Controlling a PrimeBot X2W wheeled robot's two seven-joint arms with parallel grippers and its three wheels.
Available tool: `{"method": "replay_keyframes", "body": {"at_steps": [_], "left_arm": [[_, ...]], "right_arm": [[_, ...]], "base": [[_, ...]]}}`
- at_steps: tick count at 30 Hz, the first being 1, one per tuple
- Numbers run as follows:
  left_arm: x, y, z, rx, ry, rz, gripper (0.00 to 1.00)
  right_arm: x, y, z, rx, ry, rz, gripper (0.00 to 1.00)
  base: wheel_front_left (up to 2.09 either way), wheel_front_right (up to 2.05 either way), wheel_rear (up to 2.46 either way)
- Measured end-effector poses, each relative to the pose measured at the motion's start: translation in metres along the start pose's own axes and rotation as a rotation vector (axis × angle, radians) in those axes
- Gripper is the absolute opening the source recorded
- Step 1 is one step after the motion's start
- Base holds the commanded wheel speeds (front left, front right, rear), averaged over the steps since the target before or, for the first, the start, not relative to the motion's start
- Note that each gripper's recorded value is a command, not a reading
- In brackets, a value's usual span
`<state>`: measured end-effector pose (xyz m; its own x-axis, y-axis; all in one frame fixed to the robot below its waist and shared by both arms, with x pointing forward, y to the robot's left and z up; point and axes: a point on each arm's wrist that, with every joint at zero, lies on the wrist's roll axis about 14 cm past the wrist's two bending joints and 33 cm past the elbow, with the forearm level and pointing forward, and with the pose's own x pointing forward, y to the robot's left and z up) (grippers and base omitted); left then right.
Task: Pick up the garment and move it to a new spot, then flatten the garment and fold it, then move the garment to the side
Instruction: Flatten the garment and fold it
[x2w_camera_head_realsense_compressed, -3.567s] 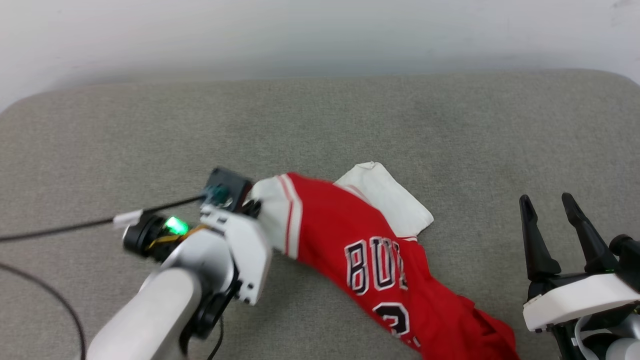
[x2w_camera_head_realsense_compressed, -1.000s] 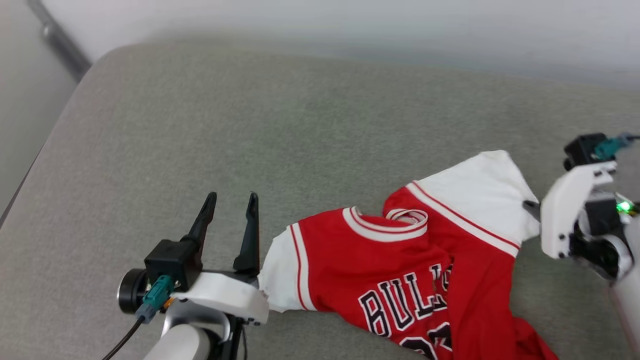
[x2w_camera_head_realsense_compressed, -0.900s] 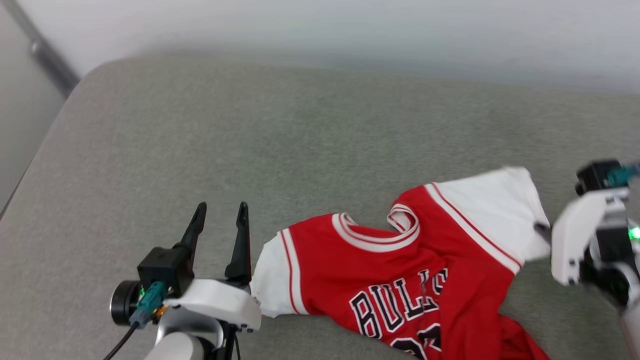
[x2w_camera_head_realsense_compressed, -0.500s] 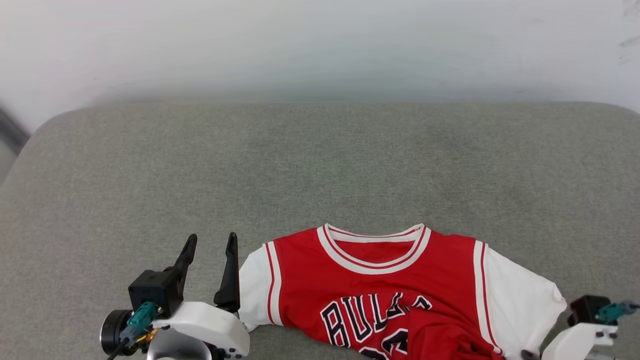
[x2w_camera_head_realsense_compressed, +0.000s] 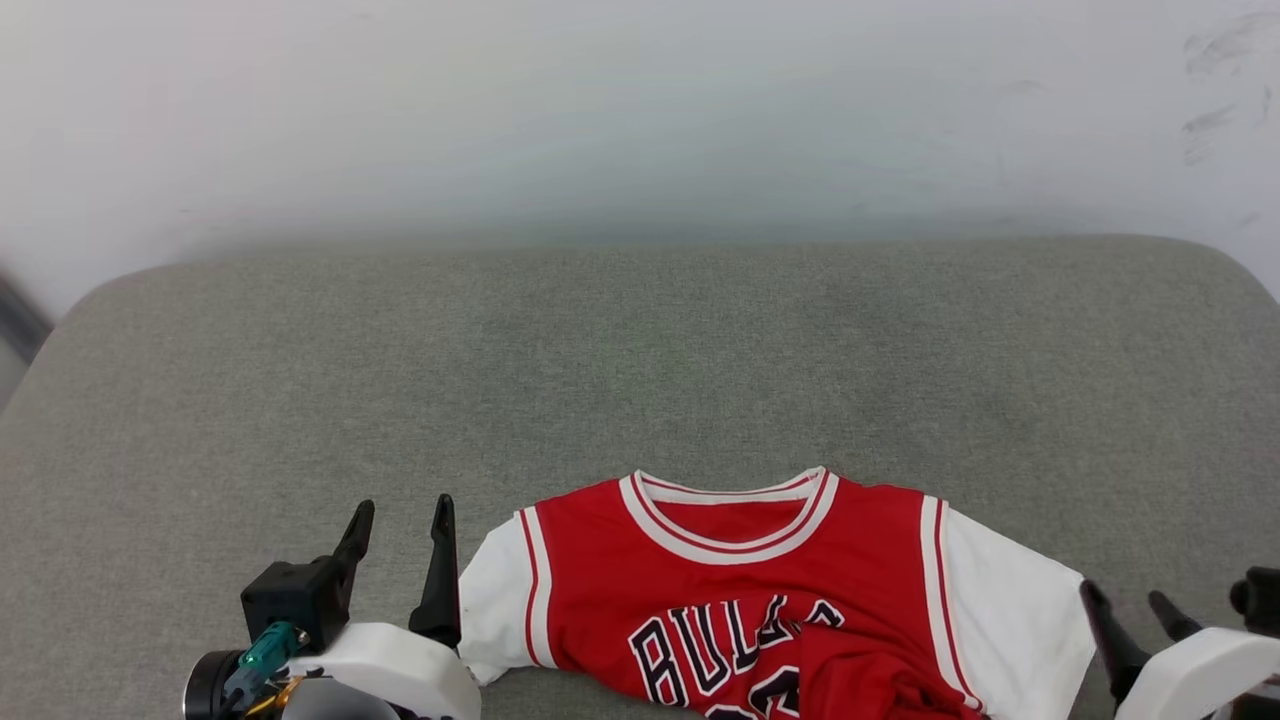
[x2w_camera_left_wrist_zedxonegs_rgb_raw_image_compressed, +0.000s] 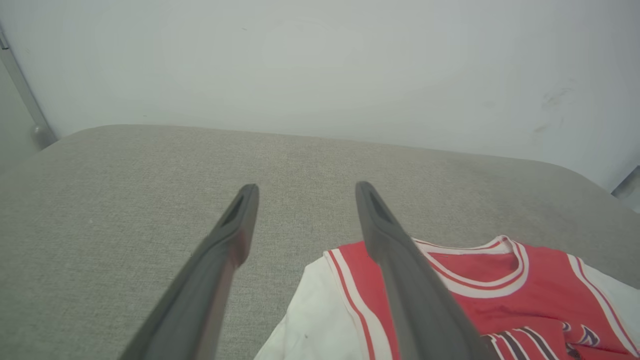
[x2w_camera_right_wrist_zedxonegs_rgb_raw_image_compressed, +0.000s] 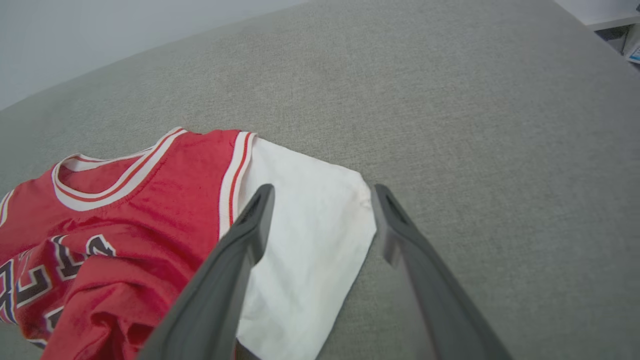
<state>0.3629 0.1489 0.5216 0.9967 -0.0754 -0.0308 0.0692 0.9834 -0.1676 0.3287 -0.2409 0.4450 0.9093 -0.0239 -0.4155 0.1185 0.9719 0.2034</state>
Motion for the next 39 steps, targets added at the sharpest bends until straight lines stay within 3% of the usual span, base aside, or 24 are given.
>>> {"method": "replay_keyframes", "body": {"at_steps": [4, 9, 15, 23, 24, 25, 26, 32, 39], "left_arm": [[0.001, 0.001, -0.001, 0.001, 0.005, 0.003, 1.0], [0.012, 0.002, -0.003, 0.004, 0.009, 0.002, 1.0], [0.024, 0.005, -0.013, -0.001, 0.032, 0.013, 1.0], [0.036, 0.014, -0.032, -0.002, 0.082, 0.036, 1.0], [0.036, 0.015, -0.034, -0.002, 0.09, 0.039, 1.0], [0.036, 0.017, -0.036, -0.001, 0.098, 0.042, 1.0], [0.036, 0.017, -0.038, -0.004, 0.108, 0.041, 1.0], [0.032, 0.019, -0.049, -0.023, 0.208, 0.013, 1.0], [0.011, 0.011, -0.088, -0.036, 0.569, -0.113, 1.0]], "right_arm": [[0.007, -0.025, 0.006, -0.002, 0.07, -0.052, 1.0], [0.02, -0.051, -0.013, 0.001, 0.327, -0.091, 1.0], [0.041, -0.034, -0.034, -0.029, 0.529, -0.036, 1.0], [0.059, -0.014, -0.065, -0.03, 0.684, 0.018, 1.0], [0.06, -0.014, -0.067, -0.03, 0.697, 0.018, 0.45], [0.061, -0.014, -0.068, -0.02, 0.703, 0.02, 0.11], [0.061, -0.014, -0.069, -0.016, 0.708, 0.019, 0.0], [0.057, -0.011, -0.061, 0.002, 0.664, 0.032, 0.0], [0.047, -0.005, -0.032, -0.024, 0.547, 0.053, 0.0]], "base": [[0.0, 0.0, 0.0], [0.0, 0.0, 0.0], [0.0, 0.0, 0.0], [0.0, 0.0, 0.0], [0.0, 0.0, 0.0], [0.0, 0.0, 0.0], [0.0, 0.0, 0.0], [0.0, 0.0, 0.0], [0.0, 0.0, 0.0]]}}
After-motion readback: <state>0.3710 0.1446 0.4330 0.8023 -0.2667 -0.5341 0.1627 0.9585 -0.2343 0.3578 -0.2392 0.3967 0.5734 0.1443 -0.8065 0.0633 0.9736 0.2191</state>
